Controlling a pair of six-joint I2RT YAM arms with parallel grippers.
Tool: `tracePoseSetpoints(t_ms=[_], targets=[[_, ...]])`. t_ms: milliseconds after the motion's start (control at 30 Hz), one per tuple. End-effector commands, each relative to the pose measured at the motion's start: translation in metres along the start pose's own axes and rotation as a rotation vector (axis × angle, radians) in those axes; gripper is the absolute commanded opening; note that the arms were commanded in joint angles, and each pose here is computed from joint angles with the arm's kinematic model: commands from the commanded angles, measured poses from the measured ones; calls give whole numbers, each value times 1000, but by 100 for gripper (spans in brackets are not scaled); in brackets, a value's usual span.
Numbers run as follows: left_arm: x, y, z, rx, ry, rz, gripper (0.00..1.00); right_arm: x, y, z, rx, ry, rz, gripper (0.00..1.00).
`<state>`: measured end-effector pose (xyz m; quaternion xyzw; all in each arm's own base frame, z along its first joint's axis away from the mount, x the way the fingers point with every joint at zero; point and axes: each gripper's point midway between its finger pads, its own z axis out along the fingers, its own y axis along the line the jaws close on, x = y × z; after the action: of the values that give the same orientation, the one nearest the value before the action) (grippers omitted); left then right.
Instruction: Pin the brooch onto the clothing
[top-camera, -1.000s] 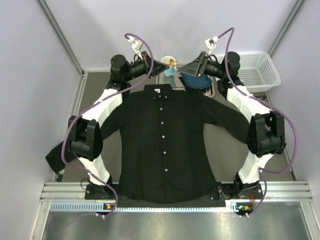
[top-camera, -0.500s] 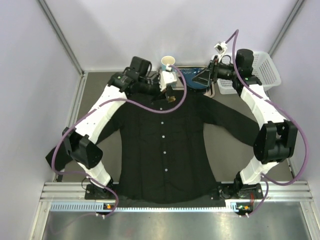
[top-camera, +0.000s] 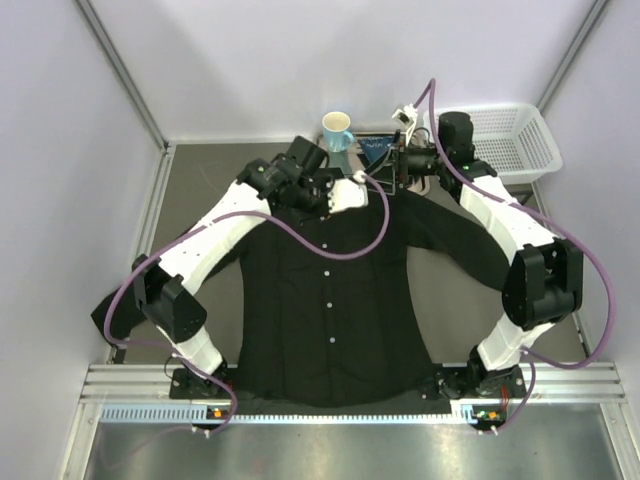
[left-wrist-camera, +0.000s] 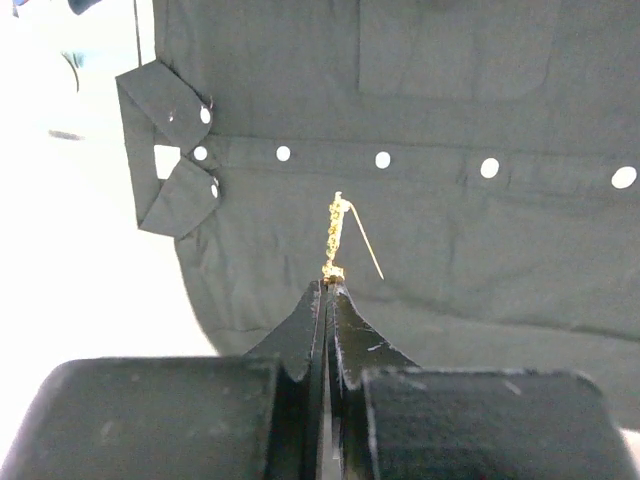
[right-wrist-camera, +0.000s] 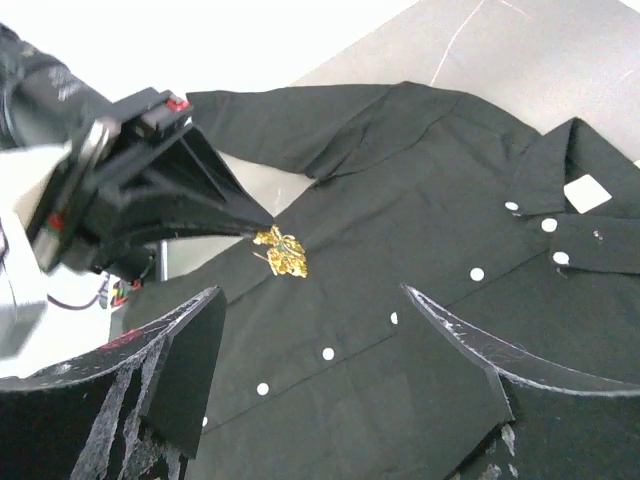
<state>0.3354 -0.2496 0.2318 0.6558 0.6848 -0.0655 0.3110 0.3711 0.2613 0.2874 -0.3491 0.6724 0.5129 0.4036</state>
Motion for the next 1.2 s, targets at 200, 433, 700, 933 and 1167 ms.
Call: tracePoseSetpoints(t_ms=[200,433,700,933,1167], targets=[[23,41,-16,-397,384,323,0,-7,-4,9,-11,-33,-42,70],[12,32,-13,-248,339,130,0,1,-8,11,-23,-23,-30,69],[-2,8,-15,8,221,-137,0,13,-5,13,-78,-9,-27,68],[-13,-16,-17,213,80,-375,0,23,3,13,-122,-8,-25,83],[-21,-13,-27,349,-73,-595,0,32,20,15,-237,13,-26,78]])
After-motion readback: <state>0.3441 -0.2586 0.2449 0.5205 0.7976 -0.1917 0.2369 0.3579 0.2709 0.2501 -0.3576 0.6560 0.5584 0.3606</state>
